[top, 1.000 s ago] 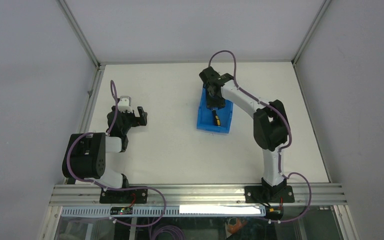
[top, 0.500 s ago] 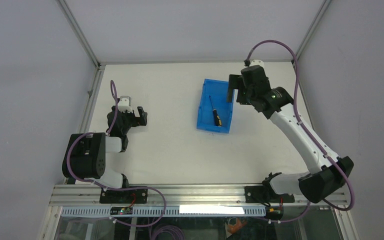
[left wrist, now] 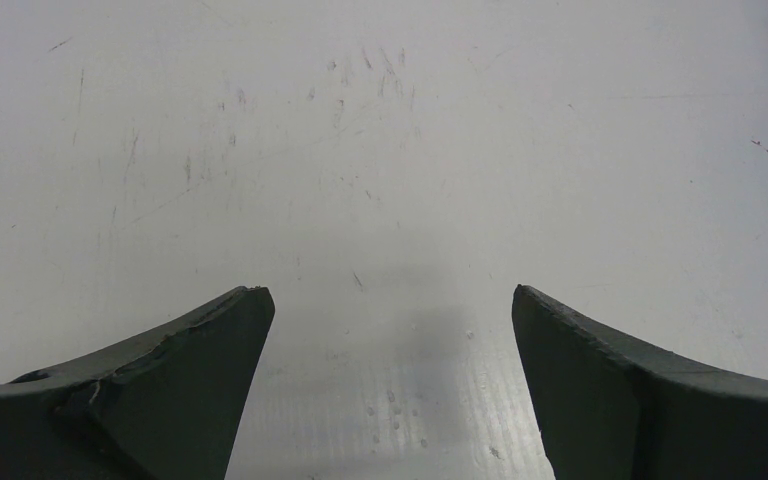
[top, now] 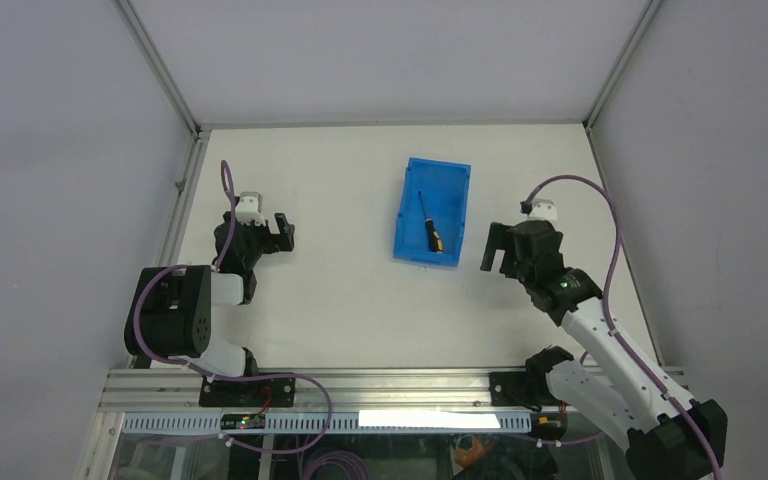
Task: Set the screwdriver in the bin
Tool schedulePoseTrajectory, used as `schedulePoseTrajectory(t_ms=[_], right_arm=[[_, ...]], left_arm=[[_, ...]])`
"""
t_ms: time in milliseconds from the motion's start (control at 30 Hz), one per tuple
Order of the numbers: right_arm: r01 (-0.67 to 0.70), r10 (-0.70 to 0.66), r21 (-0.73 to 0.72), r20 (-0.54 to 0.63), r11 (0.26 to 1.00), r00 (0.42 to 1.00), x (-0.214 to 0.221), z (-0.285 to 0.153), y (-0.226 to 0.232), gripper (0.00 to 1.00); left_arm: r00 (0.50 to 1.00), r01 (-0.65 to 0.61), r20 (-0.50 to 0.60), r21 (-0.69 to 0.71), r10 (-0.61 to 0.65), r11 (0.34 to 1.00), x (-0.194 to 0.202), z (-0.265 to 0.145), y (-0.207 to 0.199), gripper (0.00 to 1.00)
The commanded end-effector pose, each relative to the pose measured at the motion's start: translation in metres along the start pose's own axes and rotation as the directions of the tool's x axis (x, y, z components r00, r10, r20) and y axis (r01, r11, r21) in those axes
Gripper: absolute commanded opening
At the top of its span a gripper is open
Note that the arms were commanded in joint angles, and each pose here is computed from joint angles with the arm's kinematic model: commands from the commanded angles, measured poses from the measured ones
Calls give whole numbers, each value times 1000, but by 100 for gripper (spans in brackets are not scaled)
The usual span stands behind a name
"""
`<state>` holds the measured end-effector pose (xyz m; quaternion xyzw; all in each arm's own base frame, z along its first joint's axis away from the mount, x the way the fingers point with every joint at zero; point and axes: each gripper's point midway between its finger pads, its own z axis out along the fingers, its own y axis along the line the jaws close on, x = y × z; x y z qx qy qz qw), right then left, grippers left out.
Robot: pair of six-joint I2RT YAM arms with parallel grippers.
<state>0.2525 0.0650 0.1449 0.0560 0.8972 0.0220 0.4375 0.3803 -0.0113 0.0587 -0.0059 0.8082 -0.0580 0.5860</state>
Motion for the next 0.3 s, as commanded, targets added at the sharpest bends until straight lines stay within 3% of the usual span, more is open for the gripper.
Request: schedulePoseTrajectory(t_ms=[0,267], right_arm=[[-77,77,-4,132,997,988,-9,10,-2,99],[-104,97,35,163,994,982,-4,7,-14,99]], left_arm=[[997,-15,78,20,13,1000,-24,4,-7,99],[997,-14,80,20,12,1000,-25,4,-7,99]])
